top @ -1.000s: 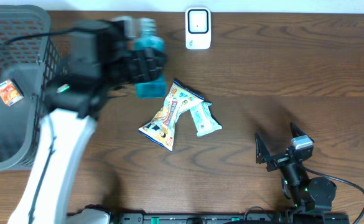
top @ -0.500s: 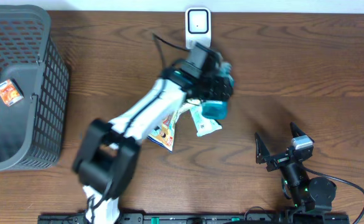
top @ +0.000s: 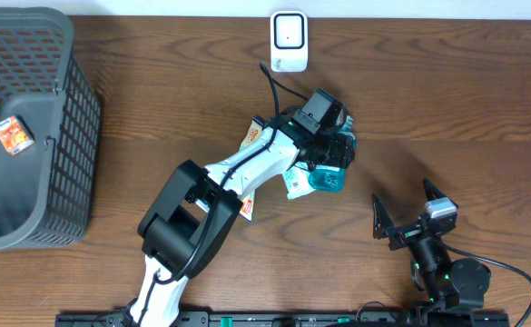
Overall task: Scan the item barcode
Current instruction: 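Carry the mouthwash bottle out and set it upright right of the snacks, then reach the left gripper into the basket toward the orange tissue pack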
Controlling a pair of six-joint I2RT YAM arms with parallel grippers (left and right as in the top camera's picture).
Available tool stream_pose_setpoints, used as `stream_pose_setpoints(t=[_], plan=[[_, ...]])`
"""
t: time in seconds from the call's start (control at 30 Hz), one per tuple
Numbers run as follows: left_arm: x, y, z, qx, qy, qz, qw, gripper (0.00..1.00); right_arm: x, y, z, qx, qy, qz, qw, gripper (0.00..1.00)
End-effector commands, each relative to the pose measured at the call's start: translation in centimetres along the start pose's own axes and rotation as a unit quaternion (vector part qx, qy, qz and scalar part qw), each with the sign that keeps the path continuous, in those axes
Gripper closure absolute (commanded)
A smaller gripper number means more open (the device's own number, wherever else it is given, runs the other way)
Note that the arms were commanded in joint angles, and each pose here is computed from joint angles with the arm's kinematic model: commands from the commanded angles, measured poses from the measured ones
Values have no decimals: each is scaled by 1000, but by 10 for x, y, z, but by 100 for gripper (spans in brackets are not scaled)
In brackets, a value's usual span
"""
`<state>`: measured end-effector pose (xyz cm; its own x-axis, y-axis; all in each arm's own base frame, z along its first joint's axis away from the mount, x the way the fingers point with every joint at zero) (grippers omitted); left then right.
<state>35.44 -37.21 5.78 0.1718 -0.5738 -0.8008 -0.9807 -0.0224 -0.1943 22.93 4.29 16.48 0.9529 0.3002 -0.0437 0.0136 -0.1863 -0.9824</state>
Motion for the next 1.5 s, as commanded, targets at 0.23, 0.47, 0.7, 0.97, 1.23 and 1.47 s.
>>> stream_pose_setpoints(t=[0.23, 0.47, 0.7, 0.97, 1.23, 1.47], plan=[[-73, -36, -46, 17, 55, -75, 996, 20, 0, 1, 1, -3, 0, 2, 1000, 1], [-99, -35, -57, 33, 64, -87, 994, 20, 0, 1, 1, -3, 0, 2, 1000, 1], [-157, -61, -55, 67, 72, -146, 984, 9, 0, 1, 1, -3, 0, 2, 1000, 1], [-327, -96, 13, 60, -70, -344, 934, 2, 0, 1, 1, -3, 0, 2, 1000, 1], [-514, -87, 135, -97, -215, -541, 808, 2, 0, 1, 1, -3, 0, 2, 1000, 1], [-574, -44, 281, -351, -279, -566, 692, 2, 0, 1, 1, -3, 0, 2, 1000, 1]])
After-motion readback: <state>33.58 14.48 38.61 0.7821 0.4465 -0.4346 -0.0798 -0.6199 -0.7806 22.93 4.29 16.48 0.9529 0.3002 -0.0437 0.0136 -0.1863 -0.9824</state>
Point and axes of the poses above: each gripper's point midway between its finger pads, its own x axis out along the fingers, its own z axis along the line the jaws close on, y = z × x, the point moved 1 cm from there along -x, back along the fingers, and after that the axes turned 14 degrees about -x, right-handed, at the moved point
